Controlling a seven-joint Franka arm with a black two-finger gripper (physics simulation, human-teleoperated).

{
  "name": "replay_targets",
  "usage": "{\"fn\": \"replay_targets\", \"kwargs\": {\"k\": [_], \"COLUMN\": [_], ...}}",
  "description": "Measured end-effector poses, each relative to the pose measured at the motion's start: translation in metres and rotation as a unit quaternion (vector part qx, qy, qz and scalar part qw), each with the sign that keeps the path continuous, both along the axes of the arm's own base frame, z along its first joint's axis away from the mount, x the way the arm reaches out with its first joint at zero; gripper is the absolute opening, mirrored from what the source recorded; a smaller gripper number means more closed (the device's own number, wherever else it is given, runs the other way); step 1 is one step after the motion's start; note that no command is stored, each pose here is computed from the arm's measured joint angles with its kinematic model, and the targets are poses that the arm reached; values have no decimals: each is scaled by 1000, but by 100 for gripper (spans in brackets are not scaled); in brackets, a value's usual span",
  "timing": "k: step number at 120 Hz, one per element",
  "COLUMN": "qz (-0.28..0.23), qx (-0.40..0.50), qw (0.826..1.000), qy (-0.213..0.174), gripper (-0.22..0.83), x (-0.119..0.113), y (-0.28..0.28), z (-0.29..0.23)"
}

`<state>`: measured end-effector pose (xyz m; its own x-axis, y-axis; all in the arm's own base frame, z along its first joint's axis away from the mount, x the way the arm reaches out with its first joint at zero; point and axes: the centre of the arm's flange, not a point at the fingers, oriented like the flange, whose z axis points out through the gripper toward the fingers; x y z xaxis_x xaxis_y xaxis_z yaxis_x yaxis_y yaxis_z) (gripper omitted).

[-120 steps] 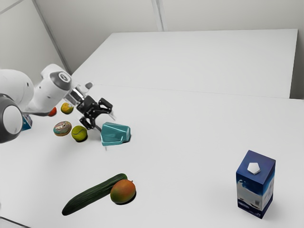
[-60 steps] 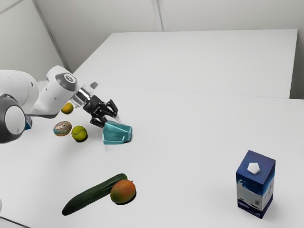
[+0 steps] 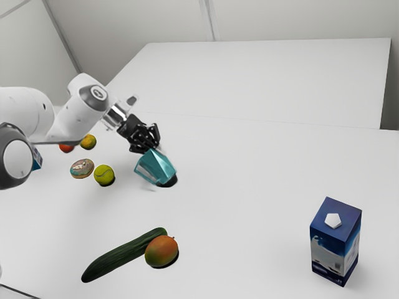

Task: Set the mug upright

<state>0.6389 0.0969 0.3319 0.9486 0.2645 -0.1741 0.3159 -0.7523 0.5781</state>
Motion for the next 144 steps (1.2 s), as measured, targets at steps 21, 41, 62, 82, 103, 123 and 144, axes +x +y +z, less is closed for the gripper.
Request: {"fn": "replay_targets", "kwargs": {"k": [21, 41, 62, 82, 103, 123, 144], "qz": [-72, -132, -156, -142, -122, -93, -75], "qx": [96, 192, 273, 313, 341, 358, 375], "qw": [993, 972, 949, 939, 931, 928, 922], "qy": [-18, -16, -20, -34, -44, -51, -66], "gripper": [-17, -17, -17, -17, -17, -17, -17], "x": [-4, -19, -30, -37, -47, -50, -51], "y": [-32, -68, -96, -114, -135, -138, -142], "z": [48, 73, 70, 69, 70, 62, 49]}}
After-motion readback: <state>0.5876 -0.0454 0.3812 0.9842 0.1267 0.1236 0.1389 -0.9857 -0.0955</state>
